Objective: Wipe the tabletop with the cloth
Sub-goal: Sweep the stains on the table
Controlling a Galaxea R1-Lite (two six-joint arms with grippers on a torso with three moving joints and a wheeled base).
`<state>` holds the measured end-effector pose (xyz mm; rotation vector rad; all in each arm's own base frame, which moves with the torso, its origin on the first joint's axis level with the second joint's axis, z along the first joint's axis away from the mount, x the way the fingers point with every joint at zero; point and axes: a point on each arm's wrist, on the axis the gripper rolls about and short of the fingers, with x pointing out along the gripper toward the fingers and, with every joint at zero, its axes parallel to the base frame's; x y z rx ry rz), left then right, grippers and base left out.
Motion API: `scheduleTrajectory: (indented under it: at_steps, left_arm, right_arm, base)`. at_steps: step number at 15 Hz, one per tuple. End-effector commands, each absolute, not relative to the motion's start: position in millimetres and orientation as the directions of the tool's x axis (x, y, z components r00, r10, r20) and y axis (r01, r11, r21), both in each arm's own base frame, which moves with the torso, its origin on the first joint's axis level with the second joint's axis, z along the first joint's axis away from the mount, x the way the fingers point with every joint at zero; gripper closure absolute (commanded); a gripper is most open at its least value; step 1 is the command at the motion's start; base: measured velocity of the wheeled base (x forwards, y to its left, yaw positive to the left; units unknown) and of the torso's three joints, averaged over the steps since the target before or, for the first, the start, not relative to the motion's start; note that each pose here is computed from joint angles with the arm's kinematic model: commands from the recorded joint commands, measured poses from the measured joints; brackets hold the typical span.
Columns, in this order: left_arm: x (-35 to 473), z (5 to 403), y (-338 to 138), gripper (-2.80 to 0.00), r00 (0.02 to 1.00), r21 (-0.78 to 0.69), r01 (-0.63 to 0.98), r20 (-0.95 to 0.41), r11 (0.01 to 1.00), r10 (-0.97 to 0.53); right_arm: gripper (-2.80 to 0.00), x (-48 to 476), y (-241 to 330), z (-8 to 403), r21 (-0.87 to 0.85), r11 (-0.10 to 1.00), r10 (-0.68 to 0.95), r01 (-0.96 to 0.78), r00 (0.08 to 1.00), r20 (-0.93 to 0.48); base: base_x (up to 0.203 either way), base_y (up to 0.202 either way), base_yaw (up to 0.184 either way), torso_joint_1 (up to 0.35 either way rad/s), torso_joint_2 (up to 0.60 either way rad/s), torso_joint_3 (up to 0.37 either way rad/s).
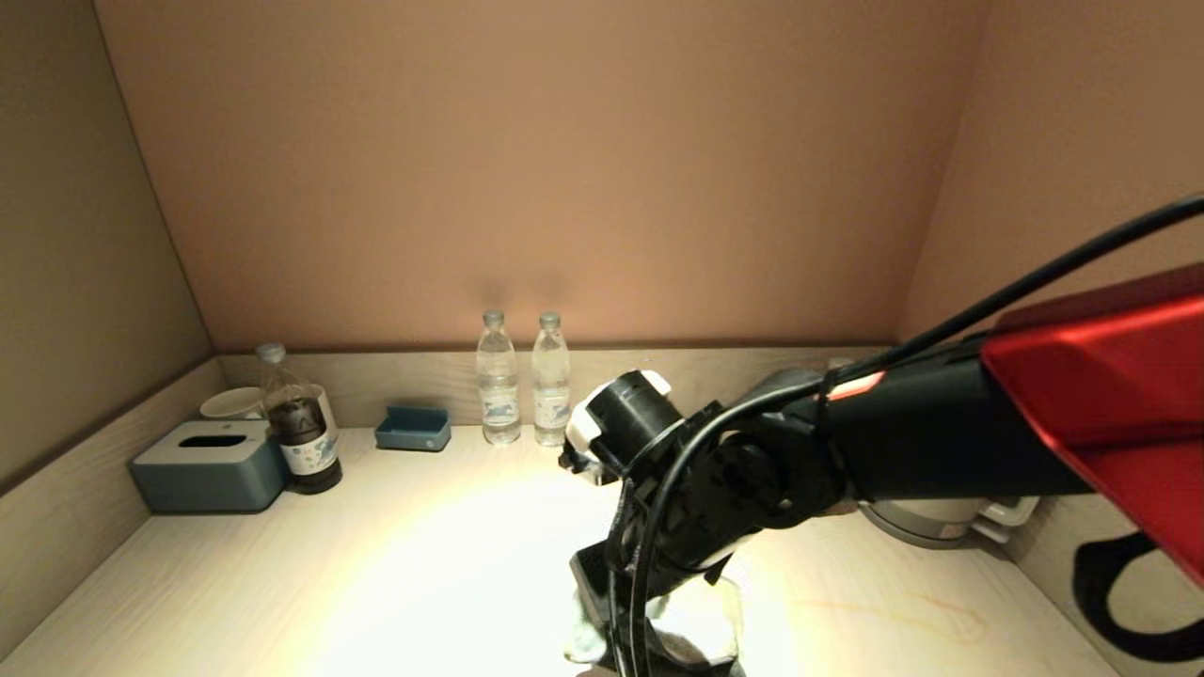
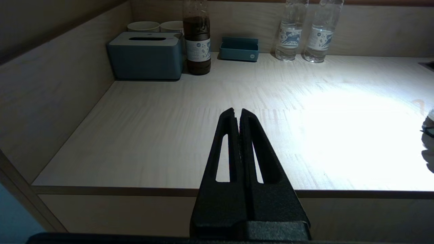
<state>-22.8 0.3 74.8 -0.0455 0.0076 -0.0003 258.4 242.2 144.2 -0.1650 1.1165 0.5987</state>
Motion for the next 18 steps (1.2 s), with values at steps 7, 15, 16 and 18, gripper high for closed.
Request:
scheduleTrajectory:
  at_steps: [7,15,16,18]
  left_arm:
    - [-23,75,0,0.0,1.0,-0.046,0.0,-0.006,0.999,0.0]
    - [-23,75,0,0.0,1.0,-0.046,0.0,-0.006,0.999,0.0]
    - [-23,75,0,0.0,1.0,-0.046,0.0,-0.006,0.999,0.0]
    - [-23,75,0,0.0,1.0,-0.046,0.0,-0.008,0.999,0.0]
  right_arm:
    - [0.0,261,247,83,0.047,0.868,0.105,-0.495,0.088,-0.991]
    - [0.0,315,203,55,0.041,0.917,0.069,-0.396,0.058,-0.996]
    - [0.0,317,202,54,0.042,0.918,0.072,-0.395,0.06,-0.996]
    - [0.0,330,189,48,0.044,0.931,0.073,-0.362,0.067,-0.995]
  base:
    - [0.0,0.0,0.0,0.0,0.0,0.0]
    - [0.0,0.0,0.0,0.0,0.0,0.0]
    - [0.0,0.0,0.0,0.0,0.0,0.0]
    - [0.0,0.0,0.0,0.0,0.0,0.0]
